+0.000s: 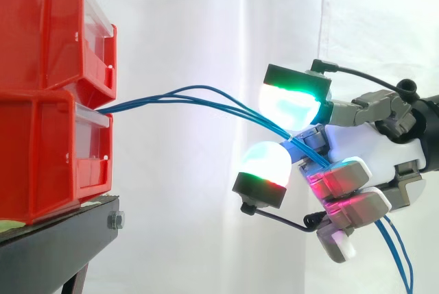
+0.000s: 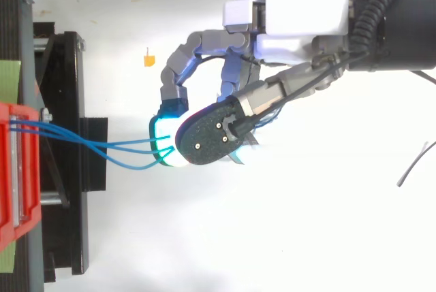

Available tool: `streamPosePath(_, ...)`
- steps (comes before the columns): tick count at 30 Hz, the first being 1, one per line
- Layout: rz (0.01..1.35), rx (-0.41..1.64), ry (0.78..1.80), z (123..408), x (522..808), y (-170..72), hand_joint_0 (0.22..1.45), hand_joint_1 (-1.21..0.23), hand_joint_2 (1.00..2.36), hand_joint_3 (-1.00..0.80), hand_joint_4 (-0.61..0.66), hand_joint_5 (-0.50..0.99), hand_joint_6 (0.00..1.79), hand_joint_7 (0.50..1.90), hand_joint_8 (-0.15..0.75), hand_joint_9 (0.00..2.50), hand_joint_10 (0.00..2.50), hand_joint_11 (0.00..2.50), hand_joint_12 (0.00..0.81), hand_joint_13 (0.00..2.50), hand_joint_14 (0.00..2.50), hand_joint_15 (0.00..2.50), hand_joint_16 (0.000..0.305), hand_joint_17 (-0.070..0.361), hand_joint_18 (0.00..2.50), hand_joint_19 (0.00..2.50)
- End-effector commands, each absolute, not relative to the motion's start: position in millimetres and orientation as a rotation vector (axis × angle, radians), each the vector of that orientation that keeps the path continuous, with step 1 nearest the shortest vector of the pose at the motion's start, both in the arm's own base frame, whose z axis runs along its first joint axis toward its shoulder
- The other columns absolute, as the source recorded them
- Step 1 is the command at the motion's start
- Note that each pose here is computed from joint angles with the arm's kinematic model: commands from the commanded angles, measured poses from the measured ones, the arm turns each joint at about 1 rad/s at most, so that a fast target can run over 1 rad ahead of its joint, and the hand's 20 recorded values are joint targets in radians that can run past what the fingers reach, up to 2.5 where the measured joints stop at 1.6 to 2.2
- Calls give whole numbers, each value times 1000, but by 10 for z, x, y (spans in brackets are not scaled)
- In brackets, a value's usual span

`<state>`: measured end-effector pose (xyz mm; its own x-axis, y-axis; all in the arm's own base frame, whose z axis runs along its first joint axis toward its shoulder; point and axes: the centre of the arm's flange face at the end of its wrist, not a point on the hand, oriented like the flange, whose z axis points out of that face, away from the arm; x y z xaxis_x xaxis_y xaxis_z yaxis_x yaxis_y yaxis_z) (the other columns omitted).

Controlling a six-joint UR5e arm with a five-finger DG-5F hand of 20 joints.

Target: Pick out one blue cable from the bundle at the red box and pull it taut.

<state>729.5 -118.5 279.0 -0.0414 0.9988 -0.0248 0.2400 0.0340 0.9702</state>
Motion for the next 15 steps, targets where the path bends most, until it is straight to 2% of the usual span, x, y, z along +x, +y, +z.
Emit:
streamPosePath(1,1092,1344,1428,2796,7296,-1192,593,-581,1000,-500,78,-168,883,812,280,1326,22,950,375,1296,27,887,55,125,938,660)
streamPosePath(9,1093,1346,1428,2796,7289,-1230,625,-648,1014,-314,38,-161,921,826,281,1335,22,968,369,1301,27,891,55,123,942,658)
streamPosePath(15,1124,1345,1436,2810,7290,-1225,626,-666,1014,-307,52,-162,926,824,285,1330,22,960,371,1295,28,887,54,122,939,660)
